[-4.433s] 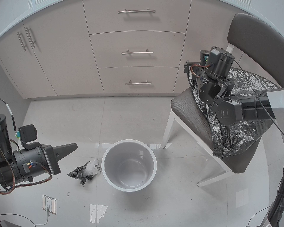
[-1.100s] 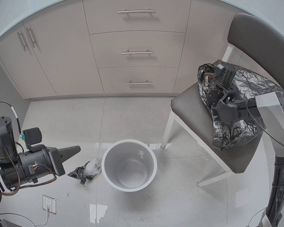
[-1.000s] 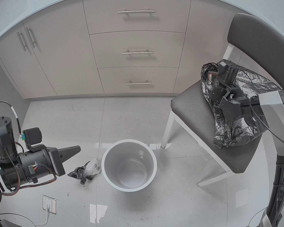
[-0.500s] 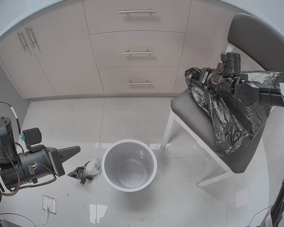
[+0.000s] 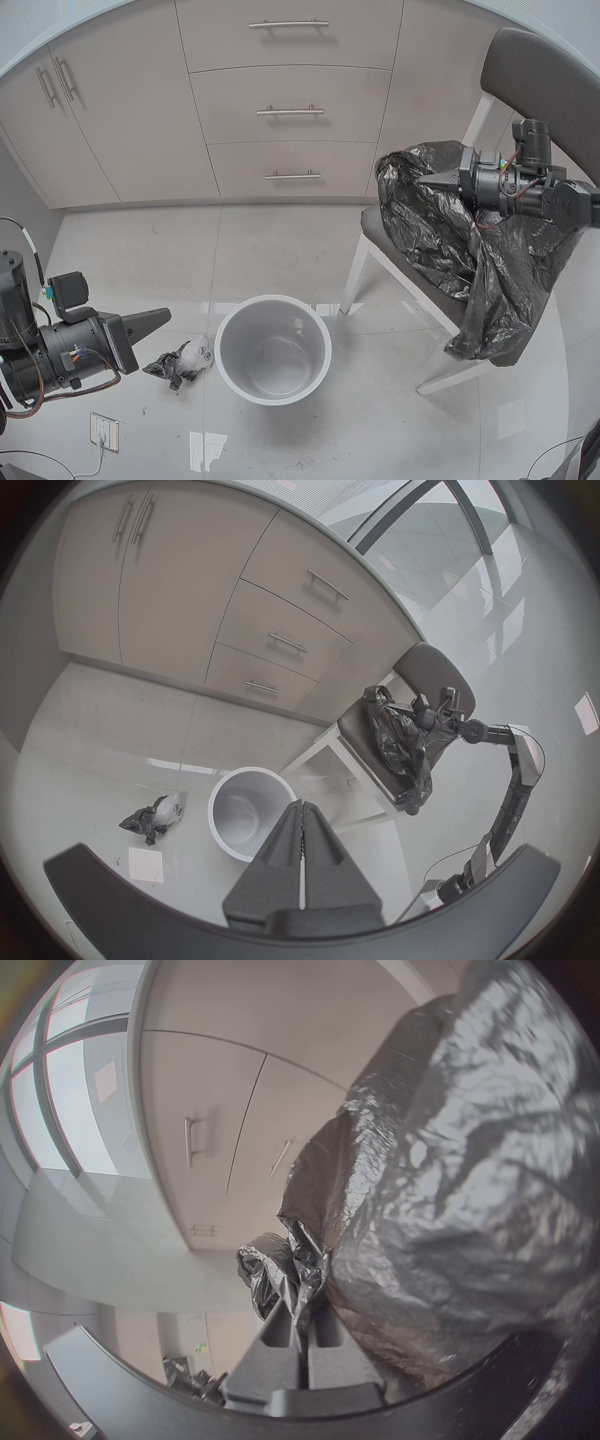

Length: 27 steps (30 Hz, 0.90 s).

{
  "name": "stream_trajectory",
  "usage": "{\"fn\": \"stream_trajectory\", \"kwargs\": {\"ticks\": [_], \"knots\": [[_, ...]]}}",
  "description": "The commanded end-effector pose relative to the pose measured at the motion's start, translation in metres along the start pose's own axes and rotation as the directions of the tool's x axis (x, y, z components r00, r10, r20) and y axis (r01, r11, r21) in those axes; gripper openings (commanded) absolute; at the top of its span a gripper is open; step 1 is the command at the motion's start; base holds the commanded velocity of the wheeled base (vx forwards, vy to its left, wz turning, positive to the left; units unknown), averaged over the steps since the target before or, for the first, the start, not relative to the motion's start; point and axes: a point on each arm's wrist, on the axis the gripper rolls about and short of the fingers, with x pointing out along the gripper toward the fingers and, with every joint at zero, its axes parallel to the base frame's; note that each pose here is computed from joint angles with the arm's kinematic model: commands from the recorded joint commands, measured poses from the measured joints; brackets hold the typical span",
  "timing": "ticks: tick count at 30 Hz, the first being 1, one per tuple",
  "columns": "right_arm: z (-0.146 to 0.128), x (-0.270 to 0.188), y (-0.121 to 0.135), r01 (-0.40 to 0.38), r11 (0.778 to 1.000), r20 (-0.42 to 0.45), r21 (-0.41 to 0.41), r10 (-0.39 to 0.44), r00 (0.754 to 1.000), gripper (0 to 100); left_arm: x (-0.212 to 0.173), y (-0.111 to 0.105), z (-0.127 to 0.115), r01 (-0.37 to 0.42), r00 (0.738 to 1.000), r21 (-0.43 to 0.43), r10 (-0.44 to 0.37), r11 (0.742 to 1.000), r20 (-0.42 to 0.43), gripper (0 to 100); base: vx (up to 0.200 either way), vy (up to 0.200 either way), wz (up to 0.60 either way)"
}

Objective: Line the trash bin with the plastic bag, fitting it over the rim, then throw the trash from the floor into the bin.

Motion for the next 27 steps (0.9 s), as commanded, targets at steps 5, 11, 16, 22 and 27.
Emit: {"fn": "stream_trajectory", "kwargs": {"ticks": [5, 11, 16, 22, 27], "knots": [[-0.06, -0.058, 0.068, -0.207, 0.976, -0.124, -0.063, 0.198, 0.972, 0, 0.005, 0.001, -0.005, 0.006, 1.0, -0.002, -0.006, 1.0, -0.019, 0, 0.0, 0.0, 0.0], [-0.092, -0.077, 0.109, -0.297, 0.952, -0.222, -0.079, 0.273, 0.936, 0, 0.009, -0.006, 0.01, 0.035, 0.999, 0.001, -0.035, 0.999, 0.032, 0, 0.0, 0.0, 0.0], [-0.103, -0.077, 0.12, -0.291, 0.953, -0.214, -0.09, 0.267, 0.94, 0, 0.006, -0.013, 0.017, 0.069, 0.996, -0.059, -0.066, 0.996, 0.061, 0, 0.0, 0.0, 0.0], [-0.112, -0.078, 0.132, -0.332, 0.938, -0.243, -0.097, 0.301, 0.922, 0, 0.008, -0.014, 0.015, 0.074, 0.996, -0.071, -0.071, 0.995, 0.047, 0, 0.0, 0.0, 0.0], [-0.119, -0.073, 0.145, -0.319, 0.941, -0.192, -0.116, 0.294, 0.936, 0, 0.014, -0.018, 0.013, 0.091, 0.996, -0.058, -0.089, 0.994, 0.026, 0, 0.0, 0.0, 0.0]]}}
